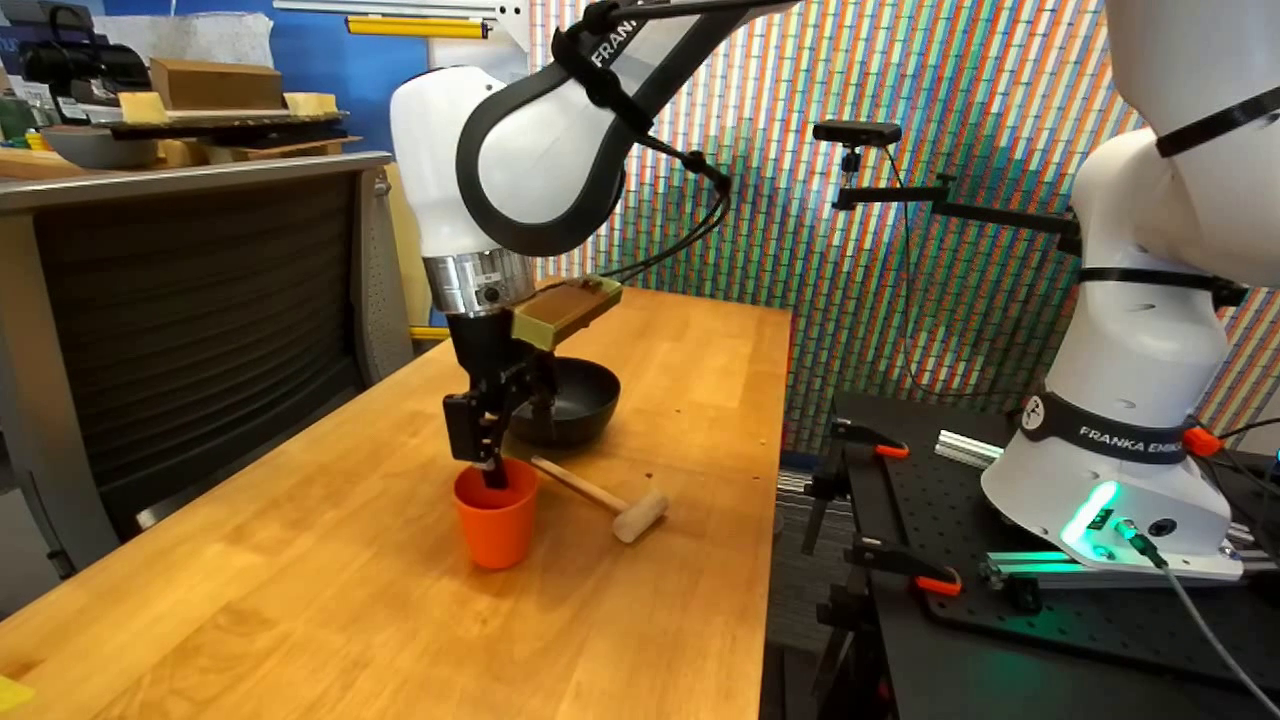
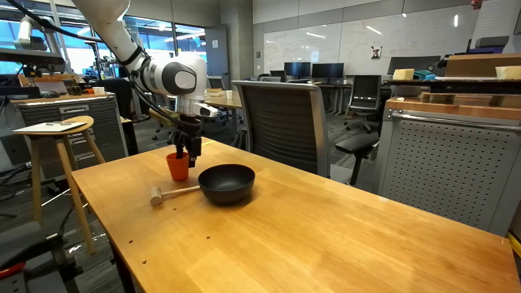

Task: Put the orange cup in the black bowl

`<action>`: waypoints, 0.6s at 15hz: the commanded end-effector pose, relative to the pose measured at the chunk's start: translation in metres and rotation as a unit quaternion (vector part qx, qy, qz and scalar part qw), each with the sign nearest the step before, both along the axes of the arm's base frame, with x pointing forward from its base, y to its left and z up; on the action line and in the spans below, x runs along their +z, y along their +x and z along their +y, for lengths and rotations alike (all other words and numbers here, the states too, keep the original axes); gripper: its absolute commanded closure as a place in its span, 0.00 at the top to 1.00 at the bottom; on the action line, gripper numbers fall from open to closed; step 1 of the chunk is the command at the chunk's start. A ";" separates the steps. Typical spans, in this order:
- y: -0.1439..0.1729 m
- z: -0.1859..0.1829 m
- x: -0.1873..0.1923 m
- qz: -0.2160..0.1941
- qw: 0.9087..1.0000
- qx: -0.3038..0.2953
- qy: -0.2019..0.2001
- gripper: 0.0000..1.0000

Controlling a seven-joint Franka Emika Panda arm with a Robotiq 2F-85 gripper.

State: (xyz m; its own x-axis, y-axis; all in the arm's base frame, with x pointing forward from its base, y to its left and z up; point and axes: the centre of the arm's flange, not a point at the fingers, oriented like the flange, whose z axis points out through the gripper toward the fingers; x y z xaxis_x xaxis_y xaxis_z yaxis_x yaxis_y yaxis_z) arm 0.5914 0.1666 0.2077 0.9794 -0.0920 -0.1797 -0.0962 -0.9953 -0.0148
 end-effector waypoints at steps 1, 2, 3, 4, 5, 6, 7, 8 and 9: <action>0.006 0.004 -0.002 -0.007 1.000 -0.014 -0.003 0.68; 0.006 0.006 -0.003 -0.005 1.000 -0.014 0.004 0.58; 0.005 0.010 -0.003 -0.002 1.000 -0.013 0.011 0.50; 0.004 0.013 -0.003 0.000 1.000 -0.012 0.017 0.42; 0.002 0.016 -0.003 0.004 0.999 -0.013 0.029 0.35; 0.000 0.020 -0.004 0.011 0.999 -0.014 0.041 0.27; -0.002 0.024 -0.006 0.019 0.998 -0.014 0.055 0.19; -0.004 0.028 -0.010 0.032 0.997 -0.012 0.071 0.13; -0.005 0.031 -0.016 0.043 0.996 -0.012 0.081 0.09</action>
